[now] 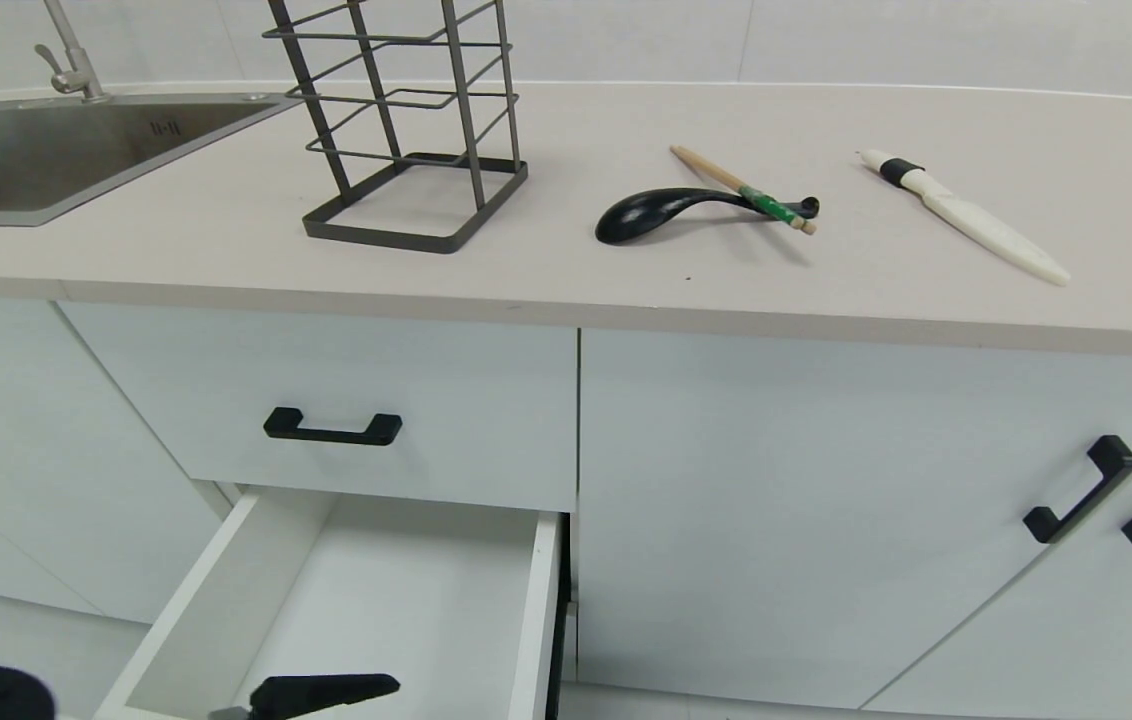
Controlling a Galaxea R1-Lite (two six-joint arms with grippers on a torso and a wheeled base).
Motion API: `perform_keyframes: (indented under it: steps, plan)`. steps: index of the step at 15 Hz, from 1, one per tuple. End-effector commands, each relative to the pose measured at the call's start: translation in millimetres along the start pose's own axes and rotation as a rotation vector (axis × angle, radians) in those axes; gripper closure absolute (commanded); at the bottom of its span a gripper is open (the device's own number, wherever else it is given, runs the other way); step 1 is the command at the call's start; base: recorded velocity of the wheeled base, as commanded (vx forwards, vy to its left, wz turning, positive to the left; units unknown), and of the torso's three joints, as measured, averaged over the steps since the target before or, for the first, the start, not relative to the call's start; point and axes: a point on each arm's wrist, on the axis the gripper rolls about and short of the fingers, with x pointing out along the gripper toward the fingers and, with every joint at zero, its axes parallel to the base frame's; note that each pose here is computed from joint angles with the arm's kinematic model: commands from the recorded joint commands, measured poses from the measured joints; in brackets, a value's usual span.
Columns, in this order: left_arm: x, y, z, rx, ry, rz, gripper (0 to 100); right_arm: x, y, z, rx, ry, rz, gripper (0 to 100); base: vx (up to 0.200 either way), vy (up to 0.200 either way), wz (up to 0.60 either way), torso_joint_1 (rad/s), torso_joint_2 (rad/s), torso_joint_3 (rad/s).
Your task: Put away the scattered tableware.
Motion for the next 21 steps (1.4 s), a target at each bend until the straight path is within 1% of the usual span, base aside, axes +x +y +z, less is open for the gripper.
perform_keyframes:
  steps: [1, 2, 3, 4, 5, 6, 7, 8, 9, 10, 11, 12, 13, 14, 15, 16, 17, 18, 19, 20, 21]
  plan:
    - [-61.6, 16.1, 31.3, -0.087, -0.219, 0.260, 0, 0.1, 0.0, 0.0, 0.000, 0.001, 0.001, 100, 0.000, 0.000, 0.00, 0.000, 0.00, 0.000]
    - [-81.9, 25.2, 43.9, -0.132, -0.228, 0.310, 0, 0.1, 0.0, 0.0, 0.000, 0.001, 0.000, 100, 0.000, 0.000, 0.00, 0.000, 0.00, 0.000]
    - [-93.1, 29.2, 50.2, -0.168, -0.229, 0.322, 0, 0.1, 0.0, 0.0, 0.000, 0.001, 0.000, 100, 0.000, 0.000, 0.00, 0.000, 0.00, 0.000]
    - [-118.3, 36.9, 63.1, -0.285, -0.243, 0.361, 0, 0.1, 0.0, 0.0, 0.000, 0.001, 0.000, 100, 0.000, 0.000, 0.00, 0.000, 0.00, 0.000]
    - [-130.7, 42.0, 69.3, -0.458, -0.260, 0.402, 0, 0.1, 0.0, 0.0, 0.000, 0.001, 0.000, 100, 0.000, 0.000, 0.00, 0.000, 0.00, 0.000]
    - [-134.5, 46.9, 72.1, -0.674, -0.292, 0.430, 0, 0.1, 0.0, 0.0, 0.000, 0.001, 0.000, 100, 0.000, 0.000, 0.00, 0.000, 0.00, 0.000]
    - [-134.1, 49.6, 71.9, -0.853, -0.316, 0.440, 0, 0.1, 0.0, 0.0, 0.000, 0.001, 0.000, 100, 0.000, 0.000, 0.00, 0.000, 0.00, 0.000]
    - [-128.1, 54.0, 69.6, -1.018, -0.315, 0.440, 0, 0.1, 0.0, 0.0, 0.000, 0.001, 0.000, 100, 0.000, 0.000, 0.00, 0.000, 0.00, 0.000]
    - [-124.1, 56.9, 67.2, -1.119, -0.309, 0.450, 0, 0.1, 0.0, 0.0, 0.000, 0.001, 0.000, 100, 0.000, 0.000, 0.00, 0.000, 0.00, 0.000]
    - [-118.6, 58.8, 62.4, -1.202, -0.287, 0.465, 0, 0.1, 0.0, 0.0, 0.000, 0.001, 0.000, 100, 0.000, 0.000, 0.00, 0.000, 0.00, 0.000]
    - [-112.0, 57.1, 53.8, -1.245, -0.246, 0.490, 0, 0.1, 0.0, 0.0, 0.000, 0.001, 0.000, 100, 0.000, 0.000, 0.00, 0.000, 0.00, 0.000]
    - [-111.1, 56.2, 52.1, -1.248, -0.239, 0.494, 0, 0.1, 0.0, 0.0, 0.000, 0.001, 0.000, 100, 0.000, 0.000, 0.00, 0.000, 0.00, 0.000]
    - [-106.2, 40.8, 36.2, -1.191, -0.194, 0.535, 0, 0.1, 0.0, 0.0, 0.000, 0.001, 0.000, 100, 0.000, 0.000, 0.00, 0.000, 0.00, 0.000]
    - [-110.4, 28.3, 32.1, -1.095, -0.237, 0.564, 0, 0.1, 0.0, 0.0, 0.000, 0.001, 0.000, 100, 0.000, 0.000, 0.00, 0.000, 0.00, 0.000]
    - [-115.2, 16.8, 28.9, -1.021, -0.289, 0.606, 0, 0.1, 0.0, 0.0, 0.000, 0.001, 0.000, 100, 0.000, 0.000, 0.00, 0.000, 0.00, 0.000]
    - [-119.2, 7.9, 26.1, -0.970, -0.318, 0.653, 0, 0.1, 0.0, 0.0, 0.000, 0.001, 0.000, 100, 0.000, 0.000, 0.00, 0.000, 0.00, 0.000]
    - [-124.9, -3.0, 22.4, -0.933, -0.320, 0.767, 0, 0.1, 0.0, 0.0, 0.000, 0.001, 0.000, 100, 0.000, 0.000, 0.00, 0.000, 0.00, 0.000]
    - [-130.0, -6.0, 24.2, -0.923, -0.330, 0.852, 0, 0.1, 0.0, 0.0, 0.000, 0.001, 0.000, 100, 0.000, 0.000, 0.00, 0.000, 0.00, 0.000]
    - [-131.5, -6.7, 24.8, -0.921, -0.326, 0.907, 0, 0.1, 0.0, 0.0, 0.000, 0.001, 0.000, 100, 0.000, 0.000, 0.00, 0.000, 0.00, 0.000]
    - [-130.8, -11.0, 22.0, -0.923, -0.307, 0.964, 0, 0.1, 0.0, 0.0, 0.000, 0.001, 0.000, 100, 0.000, 0.000, 0.00, 0.000, 0.00, 0.000]
    - [-127.9, -19.0, 16.6, -0.923, -0.292, 0.993, 0, 0.1, 0.0, 0.0, 0.000, 0.001, 0.000, 100, 0.000, 0.000, 0.00, 0.000, 0.00, 0.000]
